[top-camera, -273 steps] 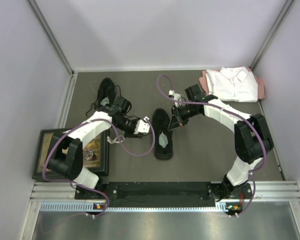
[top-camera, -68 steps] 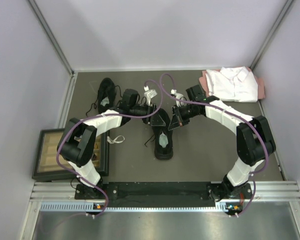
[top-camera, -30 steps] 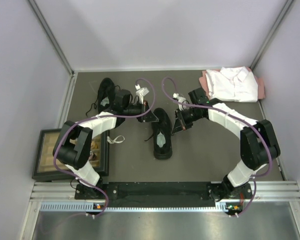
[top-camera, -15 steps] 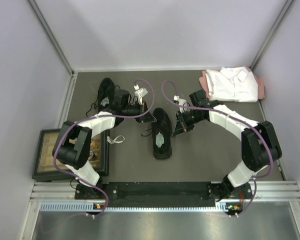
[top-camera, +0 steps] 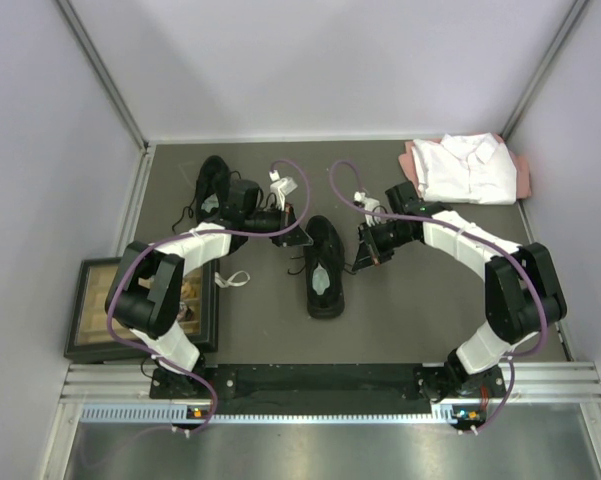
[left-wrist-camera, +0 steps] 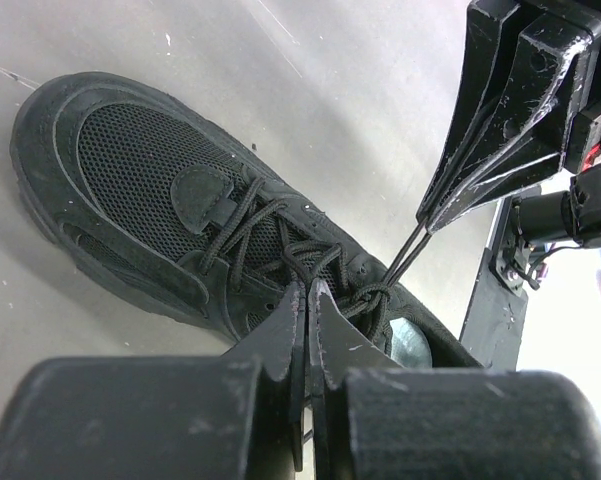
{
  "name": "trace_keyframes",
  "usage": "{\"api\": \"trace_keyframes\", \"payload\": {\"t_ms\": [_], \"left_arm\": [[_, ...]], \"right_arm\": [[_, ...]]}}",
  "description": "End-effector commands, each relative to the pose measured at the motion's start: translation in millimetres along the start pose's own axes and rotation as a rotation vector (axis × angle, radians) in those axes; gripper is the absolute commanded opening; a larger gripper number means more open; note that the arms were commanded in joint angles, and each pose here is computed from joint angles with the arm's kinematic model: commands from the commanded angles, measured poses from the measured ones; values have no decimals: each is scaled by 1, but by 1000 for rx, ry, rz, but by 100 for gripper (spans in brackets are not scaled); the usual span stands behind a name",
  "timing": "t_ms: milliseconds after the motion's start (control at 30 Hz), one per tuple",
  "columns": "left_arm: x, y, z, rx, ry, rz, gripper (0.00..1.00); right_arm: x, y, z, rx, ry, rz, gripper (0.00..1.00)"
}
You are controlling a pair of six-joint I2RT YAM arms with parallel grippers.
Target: Tie the shoes
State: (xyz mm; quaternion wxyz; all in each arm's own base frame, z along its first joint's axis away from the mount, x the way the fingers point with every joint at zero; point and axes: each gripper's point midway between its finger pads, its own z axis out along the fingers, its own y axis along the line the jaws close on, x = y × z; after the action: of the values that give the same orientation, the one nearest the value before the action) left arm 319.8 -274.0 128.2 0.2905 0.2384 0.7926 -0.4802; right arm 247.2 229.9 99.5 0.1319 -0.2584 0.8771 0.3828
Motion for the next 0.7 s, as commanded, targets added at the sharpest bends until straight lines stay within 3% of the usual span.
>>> {"api": "trace_keyframes", "payload": {"t_ms": [0, 200, 300, 333, 467, 600, 667], "left_arm": [[-33, 28, -9, -105, -91, 79, 0], [-34, 2, -10, 25, -98, 92, 0], [-38, -9, -18, 61, -106, 120, 15], [-39, -9, -22, 64, -110, 126, 29], [-39, -7, -41, 62, -107, 161, 50], [-33, -6, -60, 77, -83, 298, 57], [-16, -11, -65, 125, -6, 400, 57]], "right_arm": [[8, -5, -10, 36, 1, -8, 0], [-10, 12, -12, -35, -36, -21, 0], [-20, 23, -11, -64, -46, -52, 0], [-24, 24, -11, -65, -48, -59, 0], [-27, 28, -8, -74, -36, -71, 0], [-25, 27, -5, -79, -19, -71, 10], [-25, 26, -4, -77, -17, -76, 11]]}}
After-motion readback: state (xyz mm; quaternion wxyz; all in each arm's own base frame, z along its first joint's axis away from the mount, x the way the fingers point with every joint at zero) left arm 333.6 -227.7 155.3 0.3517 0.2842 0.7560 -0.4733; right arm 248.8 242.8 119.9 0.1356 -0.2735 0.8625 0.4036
